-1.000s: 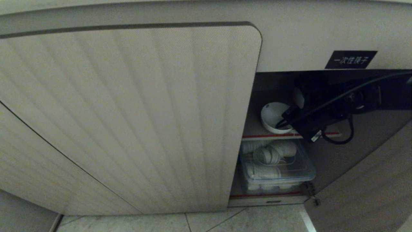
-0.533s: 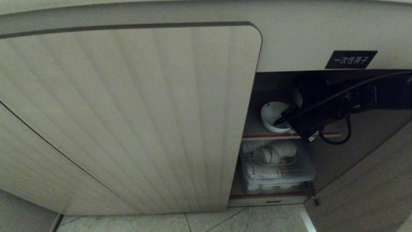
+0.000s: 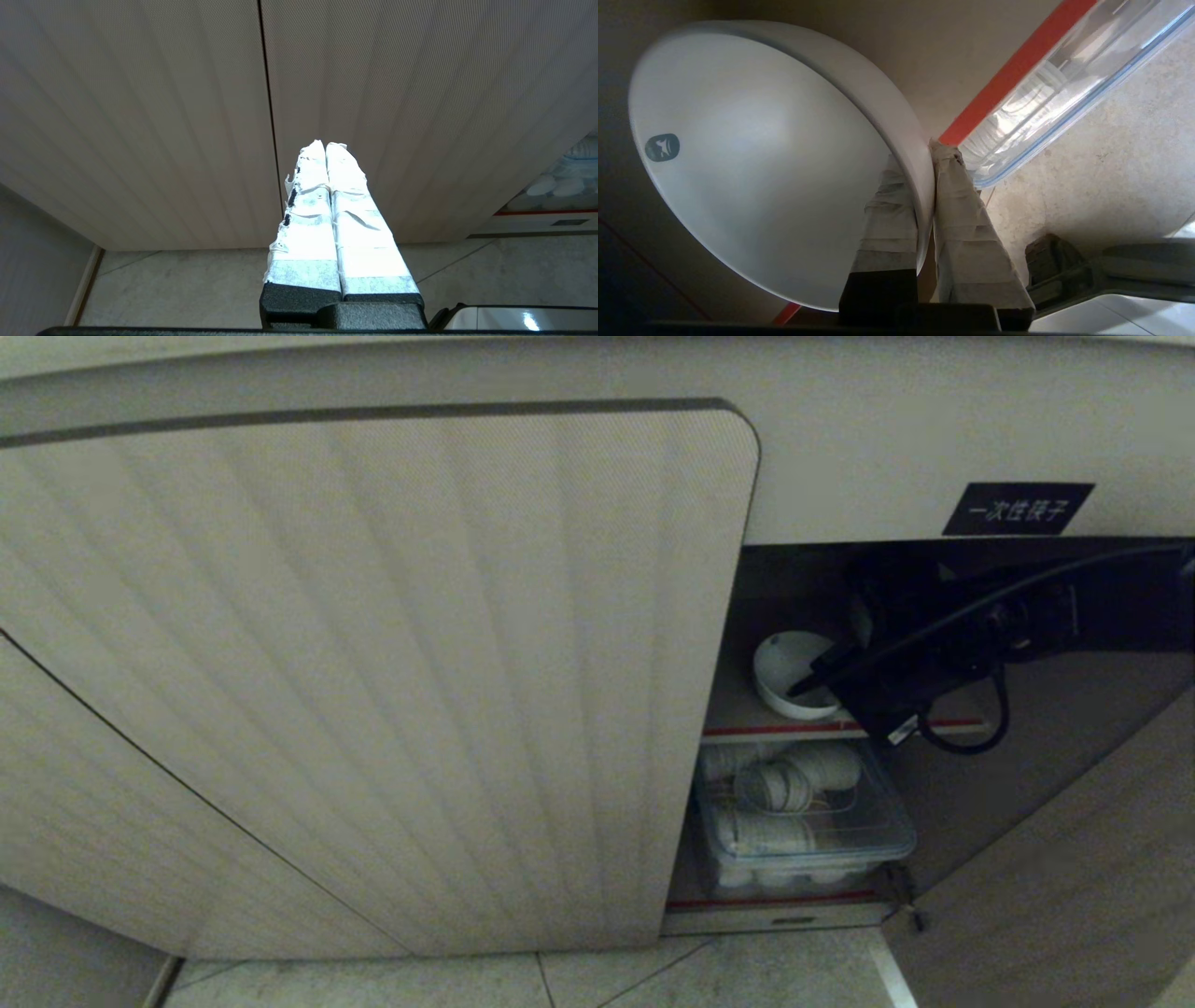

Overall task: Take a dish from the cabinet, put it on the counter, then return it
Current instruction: Put it back into the cabinet

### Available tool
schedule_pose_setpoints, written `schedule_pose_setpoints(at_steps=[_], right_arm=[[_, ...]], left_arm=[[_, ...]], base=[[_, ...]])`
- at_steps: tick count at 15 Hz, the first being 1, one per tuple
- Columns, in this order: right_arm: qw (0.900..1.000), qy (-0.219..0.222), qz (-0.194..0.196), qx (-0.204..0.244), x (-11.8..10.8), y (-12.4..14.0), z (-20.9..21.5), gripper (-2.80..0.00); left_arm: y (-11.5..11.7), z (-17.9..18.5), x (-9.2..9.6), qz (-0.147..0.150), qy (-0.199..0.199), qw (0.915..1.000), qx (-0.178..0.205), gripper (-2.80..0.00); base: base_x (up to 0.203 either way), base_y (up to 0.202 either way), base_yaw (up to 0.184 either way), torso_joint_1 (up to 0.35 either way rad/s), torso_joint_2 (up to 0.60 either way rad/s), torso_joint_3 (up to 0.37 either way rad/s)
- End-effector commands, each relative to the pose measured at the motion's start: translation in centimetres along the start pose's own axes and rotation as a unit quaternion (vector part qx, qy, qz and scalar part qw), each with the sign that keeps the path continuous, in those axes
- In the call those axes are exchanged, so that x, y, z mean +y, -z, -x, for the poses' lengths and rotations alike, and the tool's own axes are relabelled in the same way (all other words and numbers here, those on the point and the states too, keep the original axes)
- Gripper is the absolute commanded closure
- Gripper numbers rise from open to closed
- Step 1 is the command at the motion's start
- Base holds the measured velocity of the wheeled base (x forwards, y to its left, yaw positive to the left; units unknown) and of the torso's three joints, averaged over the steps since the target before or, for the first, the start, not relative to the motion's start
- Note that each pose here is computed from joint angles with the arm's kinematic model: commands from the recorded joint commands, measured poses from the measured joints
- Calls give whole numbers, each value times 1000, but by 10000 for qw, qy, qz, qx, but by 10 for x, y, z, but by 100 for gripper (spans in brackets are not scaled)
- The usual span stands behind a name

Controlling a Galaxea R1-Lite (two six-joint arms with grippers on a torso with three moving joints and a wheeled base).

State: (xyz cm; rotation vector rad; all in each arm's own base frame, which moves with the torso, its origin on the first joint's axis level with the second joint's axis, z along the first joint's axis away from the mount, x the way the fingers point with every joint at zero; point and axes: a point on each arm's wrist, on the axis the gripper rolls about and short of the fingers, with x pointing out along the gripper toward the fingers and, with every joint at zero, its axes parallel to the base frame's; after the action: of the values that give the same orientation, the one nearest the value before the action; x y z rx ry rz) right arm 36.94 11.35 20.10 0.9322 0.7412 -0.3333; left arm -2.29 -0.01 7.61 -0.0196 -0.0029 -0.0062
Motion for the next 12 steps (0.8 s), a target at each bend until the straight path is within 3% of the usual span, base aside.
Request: schedule_pose_setpoints(at_steps=[1, 12], right_arm=[[10000, 20, -27, 4, 0, 0, -2, 0], [9999, -53, -78, -54, 7, -3, -8, 0]], left_arm=[[0, 0, 0, 2, 1, 10000, 0, 0], [0, 0, 0, 2, -4, 10000, -1, 0]], base=[[0, 0, 0, 0, 0, 0], [0, 0, 0, 0, 0, 0]])
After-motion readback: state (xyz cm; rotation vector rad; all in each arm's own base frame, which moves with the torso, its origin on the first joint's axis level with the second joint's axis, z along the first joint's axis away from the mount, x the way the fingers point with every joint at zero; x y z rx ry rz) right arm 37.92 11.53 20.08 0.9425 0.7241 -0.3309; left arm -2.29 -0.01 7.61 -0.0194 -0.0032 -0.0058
